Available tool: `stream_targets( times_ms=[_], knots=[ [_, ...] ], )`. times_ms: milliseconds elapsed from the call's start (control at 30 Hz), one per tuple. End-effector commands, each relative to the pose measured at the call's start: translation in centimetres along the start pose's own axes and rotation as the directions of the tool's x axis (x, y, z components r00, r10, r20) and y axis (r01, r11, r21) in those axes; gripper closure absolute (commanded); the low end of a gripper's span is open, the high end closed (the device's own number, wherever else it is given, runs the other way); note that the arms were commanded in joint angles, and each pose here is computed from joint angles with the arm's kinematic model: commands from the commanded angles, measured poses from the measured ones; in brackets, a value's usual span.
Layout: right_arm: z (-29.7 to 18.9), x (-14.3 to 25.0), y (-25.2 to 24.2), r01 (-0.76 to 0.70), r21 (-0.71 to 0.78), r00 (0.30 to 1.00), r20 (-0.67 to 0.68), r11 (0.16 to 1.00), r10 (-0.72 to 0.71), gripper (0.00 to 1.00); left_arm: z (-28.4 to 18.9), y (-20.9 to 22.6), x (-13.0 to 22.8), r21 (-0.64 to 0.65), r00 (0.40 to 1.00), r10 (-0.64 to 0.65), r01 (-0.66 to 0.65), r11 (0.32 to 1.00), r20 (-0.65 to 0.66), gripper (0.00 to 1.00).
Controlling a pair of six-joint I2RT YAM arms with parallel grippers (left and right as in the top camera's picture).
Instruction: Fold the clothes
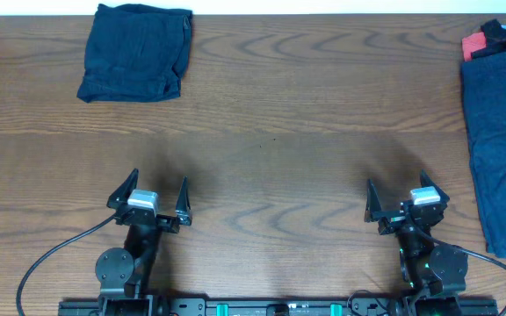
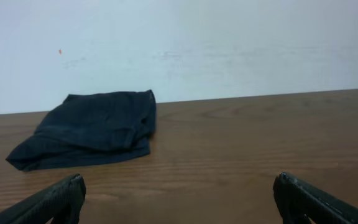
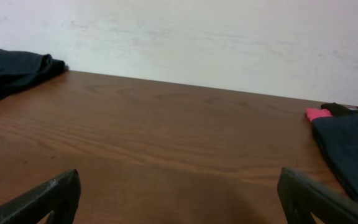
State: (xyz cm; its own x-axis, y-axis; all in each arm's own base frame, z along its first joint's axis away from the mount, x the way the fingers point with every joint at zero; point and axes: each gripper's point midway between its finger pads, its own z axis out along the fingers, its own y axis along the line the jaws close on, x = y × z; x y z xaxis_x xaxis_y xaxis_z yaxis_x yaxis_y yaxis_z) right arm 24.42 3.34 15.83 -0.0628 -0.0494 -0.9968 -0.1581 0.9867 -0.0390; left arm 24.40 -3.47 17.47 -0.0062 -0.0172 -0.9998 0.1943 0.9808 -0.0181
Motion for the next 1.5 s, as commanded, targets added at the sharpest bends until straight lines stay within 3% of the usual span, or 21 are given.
stream_targets(
  times_ms=[0,200,500,1467],
  knots=[
    [0.0,0.0,0.1,-0.012,-0.002,1.0,0.0,1.0,0.012,0.01,-0.1,0.6,-0.3,-0.031,1.0,0.011,-0.011,0.999,0.014,0.02],
    [0.0,0.0,0.1,-0.012,-0.003,1.0,0.0,1.0,0.012,0.01,-0.1,1.3,0.0,-0.077,1.0,0.011,-0.011,0.997,0.005,0.02],
    [0.0,0.0,0.1,-0.012,-0.003,1.0,0.0,1.0,0.012,0.01,-0.3,1.3,3.3,-0.077,0.991,-0.015,0.005,0.997,-0.13,0.02],
    [0.0,0.0,0.1,-0.012,-0.002,1.0,0.0,1.0,0.012,0.01,-0.3,1.3,3.4,-0.077,0.991,-0.016,0.005,0.997,-0.134,0.02]
  ],
)
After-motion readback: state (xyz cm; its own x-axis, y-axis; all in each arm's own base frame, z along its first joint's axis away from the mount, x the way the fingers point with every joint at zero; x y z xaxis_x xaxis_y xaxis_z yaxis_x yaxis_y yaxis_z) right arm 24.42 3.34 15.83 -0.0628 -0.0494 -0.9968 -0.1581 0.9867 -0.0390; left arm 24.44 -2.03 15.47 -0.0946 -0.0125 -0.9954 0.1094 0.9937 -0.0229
